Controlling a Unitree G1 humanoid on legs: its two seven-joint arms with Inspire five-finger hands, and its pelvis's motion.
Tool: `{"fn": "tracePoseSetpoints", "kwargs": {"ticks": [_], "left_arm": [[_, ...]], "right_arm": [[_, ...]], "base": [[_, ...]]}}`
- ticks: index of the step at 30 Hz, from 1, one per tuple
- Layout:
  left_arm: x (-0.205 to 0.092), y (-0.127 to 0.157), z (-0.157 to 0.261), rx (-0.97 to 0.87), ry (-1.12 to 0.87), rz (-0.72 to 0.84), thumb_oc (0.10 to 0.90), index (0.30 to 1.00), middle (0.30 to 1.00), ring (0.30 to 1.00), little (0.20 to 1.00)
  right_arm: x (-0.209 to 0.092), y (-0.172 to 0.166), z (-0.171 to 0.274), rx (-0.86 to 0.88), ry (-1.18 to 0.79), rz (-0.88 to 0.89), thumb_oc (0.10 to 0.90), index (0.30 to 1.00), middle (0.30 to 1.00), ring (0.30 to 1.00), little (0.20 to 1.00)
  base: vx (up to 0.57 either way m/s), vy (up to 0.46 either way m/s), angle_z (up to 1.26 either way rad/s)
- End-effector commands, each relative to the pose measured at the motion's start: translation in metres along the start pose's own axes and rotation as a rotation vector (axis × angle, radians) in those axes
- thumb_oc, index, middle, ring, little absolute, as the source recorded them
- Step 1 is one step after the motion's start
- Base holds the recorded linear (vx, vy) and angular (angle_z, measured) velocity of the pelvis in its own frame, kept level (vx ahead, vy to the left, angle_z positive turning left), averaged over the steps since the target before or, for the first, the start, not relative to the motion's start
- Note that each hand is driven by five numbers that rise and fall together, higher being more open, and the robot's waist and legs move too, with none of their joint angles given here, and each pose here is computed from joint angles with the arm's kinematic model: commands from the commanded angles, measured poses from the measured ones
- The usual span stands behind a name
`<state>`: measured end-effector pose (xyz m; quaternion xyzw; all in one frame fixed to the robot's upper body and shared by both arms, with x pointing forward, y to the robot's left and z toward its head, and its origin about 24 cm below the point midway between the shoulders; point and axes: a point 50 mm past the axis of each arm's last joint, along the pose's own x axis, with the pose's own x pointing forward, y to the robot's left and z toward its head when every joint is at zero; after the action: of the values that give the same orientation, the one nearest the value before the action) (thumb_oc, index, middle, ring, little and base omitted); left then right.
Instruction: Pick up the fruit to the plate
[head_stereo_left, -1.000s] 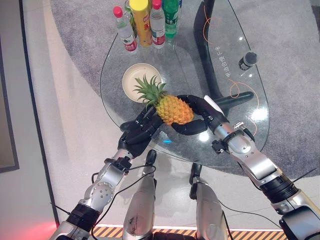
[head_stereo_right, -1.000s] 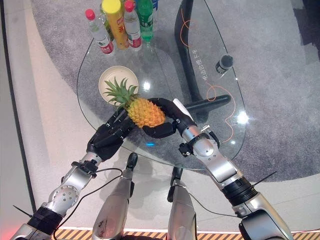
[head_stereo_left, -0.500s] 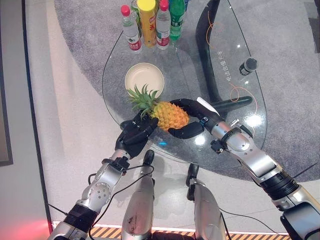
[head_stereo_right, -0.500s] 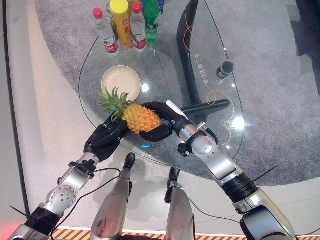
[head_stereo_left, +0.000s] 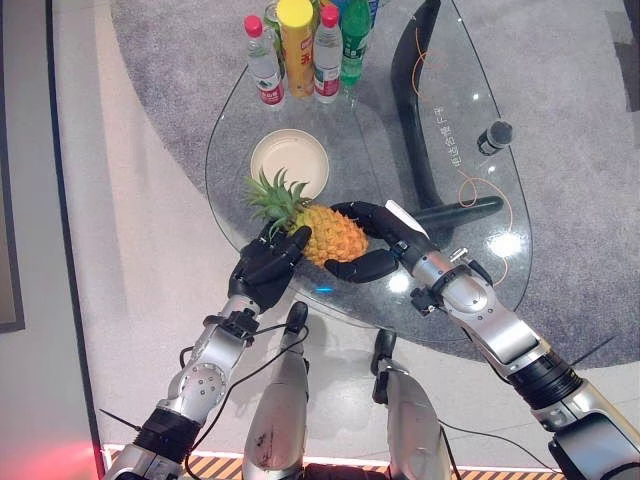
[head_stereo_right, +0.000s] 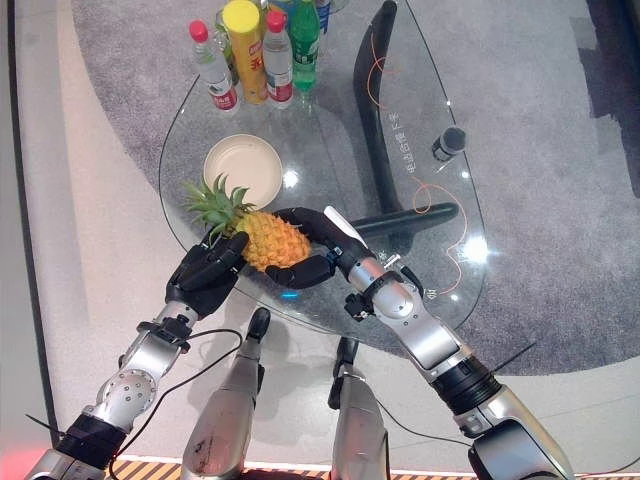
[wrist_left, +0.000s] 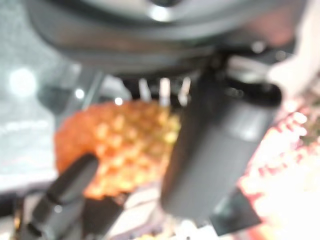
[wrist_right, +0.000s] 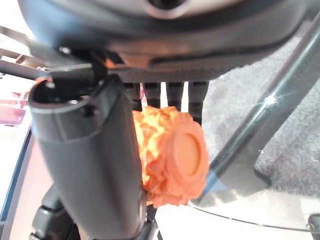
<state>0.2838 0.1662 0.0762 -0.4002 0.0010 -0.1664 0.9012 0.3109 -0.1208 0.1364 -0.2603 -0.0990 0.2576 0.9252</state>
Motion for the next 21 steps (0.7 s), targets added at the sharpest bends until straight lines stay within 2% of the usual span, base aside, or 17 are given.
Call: {"fn": "tracePoseSetpoints", "kwargs": {"ticks": [1,10,15,19,21], "left_arm": [[0.019,-0.083,0.042,-0.019,-0.225,-0.415,0.800,0.900,0.900,0.900,0.900],[0.021,-0.086,0.033,-0.038,-0.206,-0.424,0.800,0.900,0.900,0.900,0.900],[0.020,-0.087,0.031,-0.039,-0.204,-0.426,0.800,0.900,0.900,0.900,0.900],[0.018,-0.088,0.034,-0.047,-0.245,-0.422,0.800,0.900,0.900,0.900,0.900],[0.016,-0.087,0.043,-0.090,-0.330,-0.424,0.800,0.900,0.900,0.900,0.900]], "right_arm": [[-0.003,0.017,0.077,-0.058,-0.387,0.140,0.100,0.300,0.300,0.300,0.200],[0.001,0.040,0.089,-0.114,-0.416,0.360,0.100,0.300,0.300,0.300,0.200],[0.001,0.057,0.089,-0.186,-0.363,0.552,0.100,0.300,0.300,0.300,0.200],[0.002,0.065,0.086,-0.195,-0.338,0.601,0.100,0.300,0.300,0.300,0.200],[0.004,0.066,0.086,-0.184,-0.336,0.591,0.100,0.300,0.300,0.300,0.200]], "base": [[0.00,0.000,0.00],[0.00,0.000,0.00],[0.00,0.000,0.00],[0.00,0.000,0.00],[0.02,-0.040,0.01]]}}
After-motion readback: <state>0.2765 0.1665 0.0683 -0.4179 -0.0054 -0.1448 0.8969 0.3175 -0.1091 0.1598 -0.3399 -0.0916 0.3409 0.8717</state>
